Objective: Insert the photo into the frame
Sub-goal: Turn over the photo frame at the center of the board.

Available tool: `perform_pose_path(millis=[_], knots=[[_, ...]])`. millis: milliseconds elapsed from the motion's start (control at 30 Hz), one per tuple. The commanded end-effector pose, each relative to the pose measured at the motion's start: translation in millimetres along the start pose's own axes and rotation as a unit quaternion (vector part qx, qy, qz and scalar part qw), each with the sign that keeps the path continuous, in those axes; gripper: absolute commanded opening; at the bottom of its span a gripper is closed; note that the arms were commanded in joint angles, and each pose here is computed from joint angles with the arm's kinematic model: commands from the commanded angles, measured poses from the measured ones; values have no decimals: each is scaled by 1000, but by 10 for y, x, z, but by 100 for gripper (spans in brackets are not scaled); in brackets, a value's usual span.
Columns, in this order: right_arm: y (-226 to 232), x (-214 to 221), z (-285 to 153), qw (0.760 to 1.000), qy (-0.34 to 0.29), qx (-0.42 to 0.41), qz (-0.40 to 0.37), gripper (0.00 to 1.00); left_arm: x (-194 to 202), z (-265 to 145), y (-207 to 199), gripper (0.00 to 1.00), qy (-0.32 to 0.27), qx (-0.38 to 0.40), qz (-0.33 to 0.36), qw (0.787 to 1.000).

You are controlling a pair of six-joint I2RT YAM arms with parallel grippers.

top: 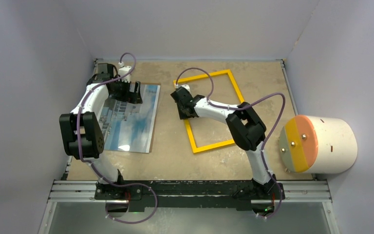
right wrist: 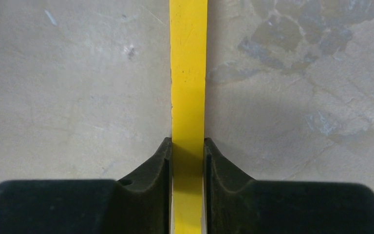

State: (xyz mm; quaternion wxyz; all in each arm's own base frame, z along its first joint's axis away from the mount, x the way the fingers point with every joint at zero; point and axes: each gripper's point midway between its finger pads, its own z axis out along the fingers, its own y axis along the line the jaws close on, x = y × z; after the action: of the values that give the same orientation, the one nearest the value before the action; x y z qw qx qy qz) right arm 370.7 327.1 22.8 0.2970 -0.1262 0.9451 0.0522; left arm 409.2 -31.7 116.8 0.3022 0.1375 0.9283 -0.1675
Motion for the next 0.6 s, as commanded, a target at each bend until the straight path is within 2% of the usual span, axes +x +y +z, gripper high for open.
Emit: perform_pose_path(millis=[0,100,300,433,567], knots=[[287,-318,-259,999,-14,-18,49,6,-159,-129,-96,100,-22,13,16,1000],[523,-694,-570,993,-49,-52,90,0,-141,-117,-99,100,-16,18,13,1000],[924,-1328,-1311,970,-96,-156,163,0,-179,-172,-174,100,-15,35,13,999],[1233,-1601,-1823,941,-92,-254,204,0,-271,-256,-215,100,-22,38,11,999],[1415,-1905,-2310,907,-115,-332,233,0,-365,-302,-156,100,-34,20,1,999]])
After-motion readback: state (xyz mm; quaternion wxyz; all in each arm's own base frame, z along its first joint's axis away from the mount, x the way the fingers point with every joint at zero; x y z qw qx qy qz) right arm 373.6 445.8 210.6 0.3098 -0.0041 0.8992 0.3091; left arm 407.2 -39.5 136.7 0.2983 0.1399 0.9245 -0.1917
